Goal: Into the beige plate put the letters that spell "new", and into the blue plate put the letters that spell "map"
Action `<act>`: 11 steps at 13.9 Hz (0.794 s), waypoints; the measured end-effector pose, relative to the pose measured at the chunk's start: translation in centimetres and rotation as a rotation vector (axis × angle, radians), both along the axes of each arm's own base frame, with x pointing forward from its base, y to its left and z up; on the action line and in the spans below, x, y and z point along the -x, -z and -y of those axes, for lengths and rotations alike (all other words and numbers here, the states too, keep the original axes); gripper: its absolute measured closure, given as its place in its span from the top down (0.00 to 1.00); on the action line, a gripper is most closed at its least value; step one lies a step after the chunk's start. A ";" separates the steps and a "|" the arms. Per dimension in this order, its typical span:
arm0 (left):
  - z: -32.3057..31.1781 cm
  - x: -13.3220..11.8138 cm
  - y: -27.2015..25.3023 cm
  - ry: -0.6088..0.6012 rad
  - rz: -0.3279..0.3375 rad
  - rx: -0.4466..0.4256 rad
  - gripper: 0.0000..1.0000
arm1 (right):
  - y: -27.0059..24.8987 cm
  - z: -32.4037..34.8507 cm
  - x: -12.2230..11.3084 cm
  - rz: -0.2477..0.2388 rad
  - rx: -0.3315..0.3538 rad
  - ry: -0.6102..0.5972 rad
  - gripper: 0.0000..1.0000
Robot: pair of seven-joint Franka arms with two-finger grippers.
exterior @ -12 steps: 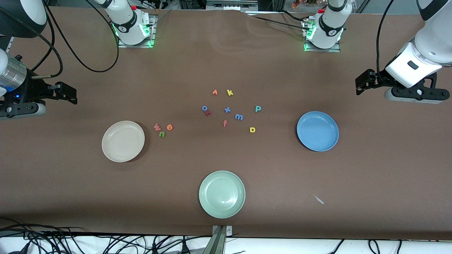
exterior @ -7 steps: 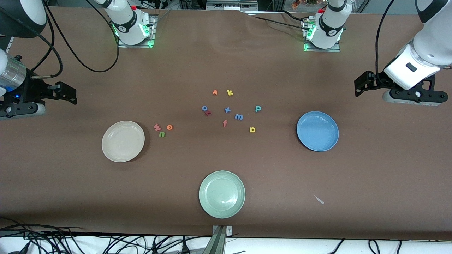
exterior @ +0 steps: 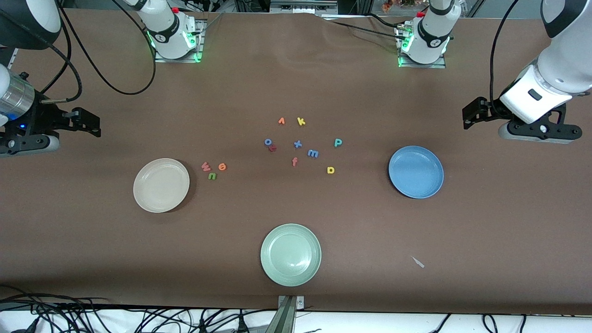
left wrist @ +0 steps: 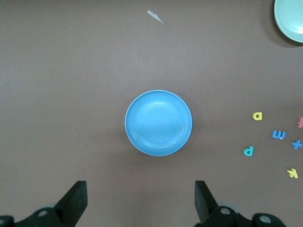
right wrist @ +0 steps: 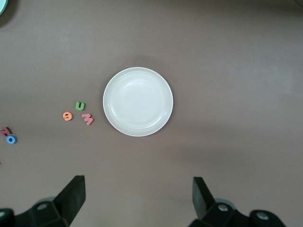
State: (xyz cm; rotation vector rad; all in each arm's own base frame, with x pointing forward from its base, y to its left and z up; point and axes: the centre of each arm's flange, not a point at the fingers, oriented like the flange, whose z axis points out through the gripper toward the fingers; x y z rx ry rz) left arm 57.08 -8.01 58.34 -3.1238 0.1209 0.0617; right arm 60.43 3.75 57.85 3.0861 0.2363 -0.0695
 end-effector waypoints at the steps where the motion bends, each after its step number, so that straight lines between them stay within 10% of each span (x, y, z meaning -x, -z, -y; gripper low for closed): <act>1: 0.0 0.0 -0.1 0.000 0.002 0.000 1.00 | 0.0 0.0 0.0 0.000 0.000 0.000 1.00; 11: -0.1 -0.2 -0.3 -0.003 0.007 0.000 1.00 | 0.0 0.0 0.0 0.001 0.000 0.001 1.00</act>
